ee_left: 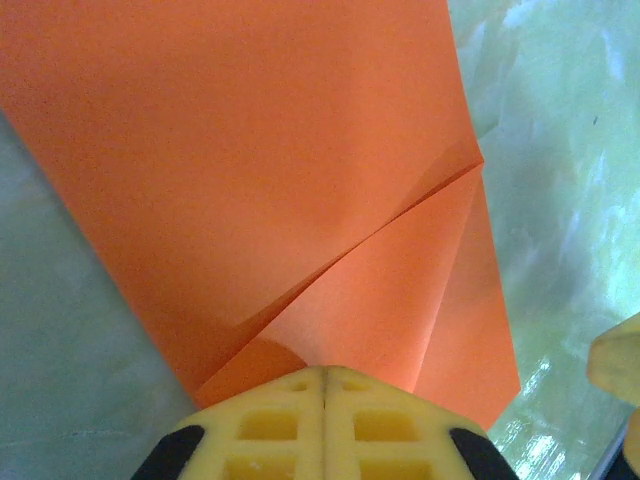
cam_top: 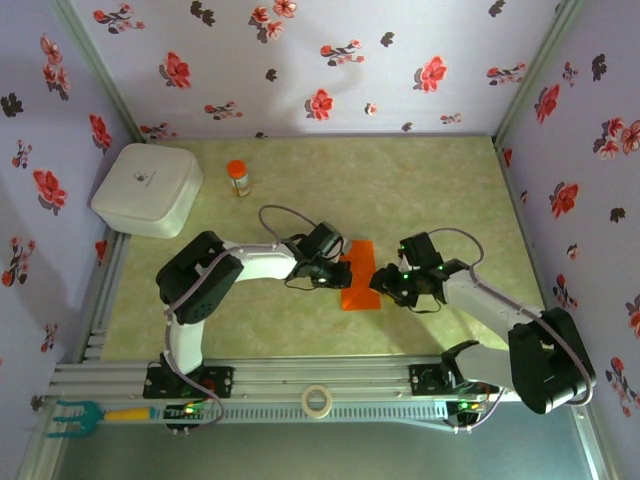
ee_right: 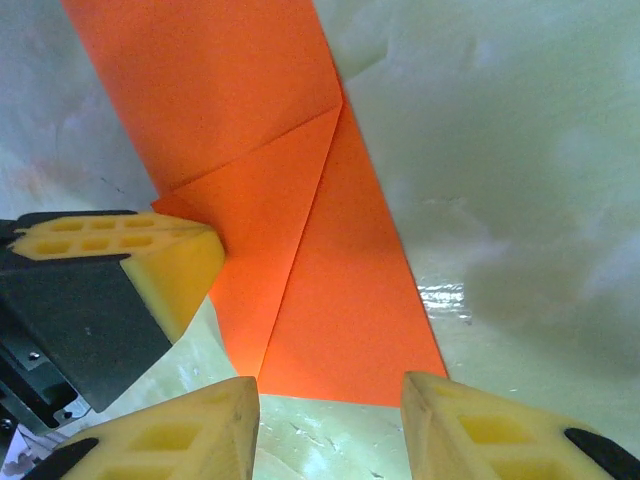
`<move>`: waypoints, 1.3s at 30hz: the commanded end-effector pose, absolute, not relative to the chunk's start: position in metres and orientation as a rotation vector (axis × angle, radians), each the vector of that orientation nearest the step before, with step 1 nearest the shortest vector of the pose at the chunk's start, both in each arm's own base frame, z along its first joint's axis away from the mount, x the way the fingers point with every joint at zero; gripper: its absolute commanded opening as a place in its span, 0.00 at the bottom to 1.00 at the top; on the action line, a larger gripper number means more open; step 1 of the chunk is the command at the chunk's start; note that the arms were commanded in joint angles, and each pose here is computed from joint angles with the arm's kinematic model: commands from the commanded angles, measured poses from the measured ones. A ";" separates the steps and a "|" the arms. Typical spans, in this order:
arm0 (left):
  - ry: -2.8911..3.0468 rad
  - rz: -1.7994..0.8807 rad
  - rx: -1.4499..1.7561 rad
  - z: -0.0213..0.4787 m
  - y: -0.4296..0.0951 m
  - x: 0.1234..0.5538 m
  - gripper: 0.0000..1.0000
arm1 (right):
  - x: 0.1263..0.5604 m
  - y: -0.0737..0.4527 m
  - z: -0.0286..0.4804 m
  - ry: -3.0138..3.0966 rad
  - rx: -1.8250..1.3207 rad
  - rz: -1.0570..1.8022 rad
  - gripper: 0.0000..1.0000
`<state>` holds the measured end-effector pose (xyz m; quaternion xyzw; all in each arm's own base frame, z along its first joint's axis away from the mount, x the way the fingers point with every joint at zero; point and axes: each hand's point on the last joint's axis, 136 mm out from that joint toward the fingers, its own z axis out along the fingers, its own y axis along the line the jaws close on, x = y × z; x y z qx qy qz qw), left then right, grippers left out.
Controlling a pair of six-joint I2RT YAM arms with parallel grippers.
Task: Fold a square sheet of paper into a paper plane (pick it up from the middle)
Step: Turn over the paper at the center of the table.
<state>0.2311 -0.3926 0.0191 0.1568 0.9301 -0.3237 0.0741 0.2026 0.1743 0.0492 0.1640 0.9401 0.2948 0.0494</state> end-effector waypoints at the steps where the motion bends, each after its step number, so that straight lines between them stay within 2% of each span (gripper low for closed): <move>1: 2.861 -0.903 0.464 0.005 -0.380 0.219 0.05 | 0.198 0.175 0.040 2.895 0.536 0.868 0.42; 14: 2.862 -0.901 0.471 0.006 -0.380 0.219 0.05 | 0.199 0.190 0.026 2.917 0.534 0.952 0.42; 25: 2.866 -0.899 0.473 0.006 -0.380 0.218 0.05 | 0.219 0.204 0.034 2.847 0.522 1.042 0.44; 31: 2.867 -0.899 0.472 0.005 -0.380 0.218 0.05 | 0.203 0.187 0.032 2.897 0.530 0.922 0.44; 39: 2.865 -0.899 0.471 0.006 -0.379 0.218 0.04 | 0.182 0.183 0.031 2.954 0.497 0.940 0.48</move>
